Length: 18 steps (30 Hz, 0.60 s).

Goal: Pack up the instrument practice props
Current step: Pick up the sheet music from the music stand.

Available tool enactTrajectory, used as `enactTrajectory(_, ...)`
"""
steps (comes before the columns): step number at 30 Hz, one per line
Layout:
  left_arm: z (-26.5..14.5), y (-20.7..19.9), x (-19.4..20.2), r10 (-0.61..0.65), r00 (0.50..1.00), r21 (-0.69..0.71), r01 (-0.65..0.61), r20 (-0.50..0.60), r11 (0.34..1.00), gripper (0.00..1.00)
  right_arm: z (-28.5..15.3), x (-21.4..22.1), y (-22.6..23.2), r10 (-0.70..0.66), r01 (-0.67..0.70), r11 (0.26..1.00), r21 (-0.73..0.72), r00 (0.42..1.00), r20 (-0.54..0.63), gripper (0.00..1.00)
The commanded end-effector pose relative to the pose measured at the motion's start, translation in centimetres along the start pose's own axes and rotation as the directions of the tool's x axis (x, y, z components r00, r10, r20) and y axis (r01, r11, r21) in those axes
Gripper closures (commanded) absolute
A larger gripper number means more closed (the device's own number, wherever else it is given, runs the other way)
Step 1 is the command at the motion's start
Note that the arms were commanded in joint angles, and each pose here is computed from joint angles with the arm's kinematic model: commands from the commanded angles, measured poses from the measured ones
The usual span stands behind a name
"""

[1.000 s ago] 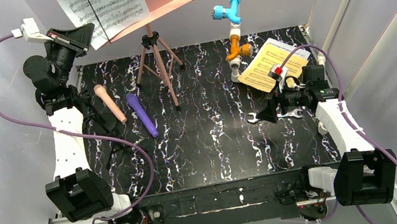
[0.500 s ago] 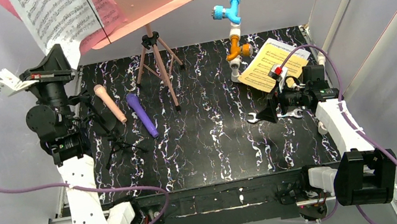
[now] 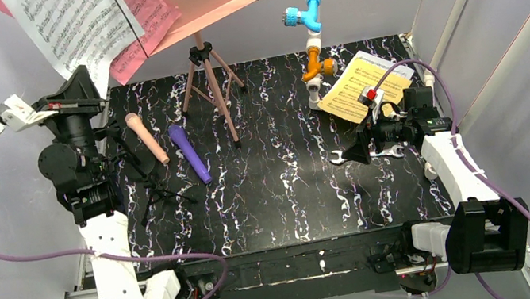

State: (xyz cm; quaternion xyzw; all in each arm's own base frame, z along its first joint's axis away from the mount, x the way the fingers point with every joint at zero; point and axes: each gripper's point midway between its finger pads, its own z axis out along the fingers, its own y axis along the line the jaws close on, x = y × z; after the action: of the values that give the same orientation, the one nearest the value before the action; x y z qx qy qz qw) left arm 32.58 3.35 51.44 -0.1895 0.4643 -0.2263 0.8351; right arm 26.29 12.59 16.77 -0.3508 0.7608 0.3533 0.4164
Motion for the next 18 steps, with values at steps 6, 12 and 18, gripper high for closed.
enactTrajectory(6,-3.8,-1.3,-4.8,0.097,0.983,-0.057,-0.089,0.157,0.994,1.00,0.0,-0.1,-0.2,-0.019,0.019,1.000,-0.002,1.000,0.009,0.02)
enactTrajectory(12,-4.8,-1.9,-4.4,0.135,0.982,-0.040,-0.131,0.133,0.991,1.00,0.0,0.1,-0.3,-0.015,0.015,1.000,-0.001,1.000,0.005,0.02)
enactTrajectory(18,-8.0,-8.2,-1.6,0.150,0.989,0.289,-0.142,-0.004,0.947,1.00,0.0,0.1,-0.3,-0.021,0.021,1.000,-0.004,1.000,0.002,0.02)
